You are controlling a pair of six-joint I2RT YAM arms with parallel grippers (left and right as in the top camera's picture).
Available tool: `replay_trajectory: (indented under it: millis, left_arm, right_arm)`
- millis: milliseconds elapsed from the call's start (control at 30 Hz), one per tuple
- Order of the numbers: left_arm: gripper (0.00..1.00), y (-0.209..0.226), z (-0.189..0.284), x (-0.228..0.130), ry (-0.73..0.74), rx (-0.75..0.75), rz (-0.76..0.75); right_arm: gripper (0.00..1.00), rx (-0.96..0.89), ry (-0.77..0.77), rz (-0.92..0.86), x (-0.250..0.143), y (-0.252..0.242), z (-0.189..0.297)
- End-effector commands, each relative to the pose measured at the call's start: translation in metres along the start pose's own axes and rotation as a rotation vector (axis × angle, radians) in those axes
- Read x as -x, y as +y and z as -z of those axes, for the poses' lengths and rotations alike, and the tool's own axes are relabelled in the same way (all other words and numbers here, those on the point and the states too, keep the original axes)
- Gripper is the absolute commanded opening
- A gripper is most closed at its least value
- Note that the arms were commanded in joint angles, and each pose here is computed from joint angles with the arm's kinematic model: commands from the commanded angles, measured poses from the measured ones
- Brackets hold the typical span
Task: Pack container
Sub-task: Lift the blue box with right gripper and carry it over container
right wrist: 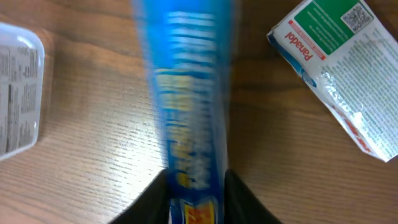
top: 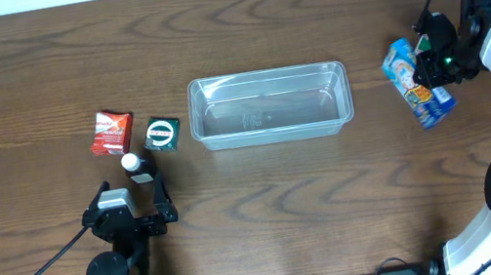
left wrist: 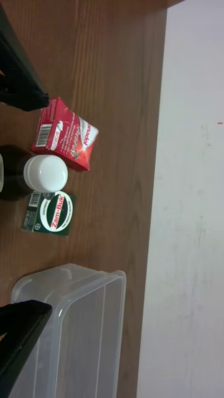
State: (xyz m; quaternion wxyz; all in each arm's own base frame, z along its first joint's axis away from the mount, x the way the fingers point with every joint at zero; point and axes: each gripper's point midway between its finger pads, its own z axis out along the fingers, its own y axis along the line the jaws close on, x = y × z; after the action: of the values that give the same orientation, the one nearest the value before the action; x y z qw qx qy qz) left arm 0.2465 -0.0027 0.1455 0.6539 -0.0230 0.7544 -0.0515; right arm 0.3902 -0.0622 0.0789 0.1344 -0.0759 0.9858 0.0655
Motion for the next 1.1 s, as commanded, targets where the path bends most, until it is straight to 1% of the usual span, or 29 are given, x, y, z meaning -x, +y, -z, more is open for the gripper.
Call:
replay_trajectory:
  millis: [0,33,133,167,500,633,800,933,1067]
  left_arm:
    - [0.98,0.001,-0.001,-0.017,0.052,-0.002,0.002]
    - [0.98,0.001,-0.001,-0.017,0.052,-0.002,0.002]
    - [0.98,0.001,-0.001,-0.017,0.052,-0.002,0.002]
    - [0.98,0.001,-0.001,-0.017,0.052,-0.002,0.002]
    - [0.98,0.001,-0.001,-0.017,0.052,-0.002,0.002]
    - [0.98,0.001,-0.001,-0.017,0.052,-0.002,0.002]
    - [0.98,0.001,-0.001,-0.017,0.052,-0.002,0.002]
    - [0.98,0.001,-0.001,-0.017,0.052,-0.002,0.002]
    - [0.98,0.001,-0.001,-0.017,0.052,-0.002,0.002]
  right_arm:
    - [0.18,0.005,0.002,-0.019,-0.002,-0.002,-0.001]
    - [0.16,0.005,0.002,-0.027,-0.002,-0.002,-0.001]
    - [0.02,0.012,-0.001,-0.042,-0.001,0.000,-0.001]
    - [0.01,0.014,-0.002,-0.042,-0.001,0.000,-0.001]
    - [0.01,0.016,-0.003,-0.060,0.002,0.002,0.009]
    - [0.01,-0.043,-0.011,-0.054,0.009,-0.007,0.027]
    - [0.01,-0.065,-0.080,-0.017,0.034,0.001,0.063]
    - [0.01,-0.079,-0.153,0.107,0.056,0.024,0.097]
    - [0.01,-0.091,-0.238,0.307,0.075,0.064,0.132]
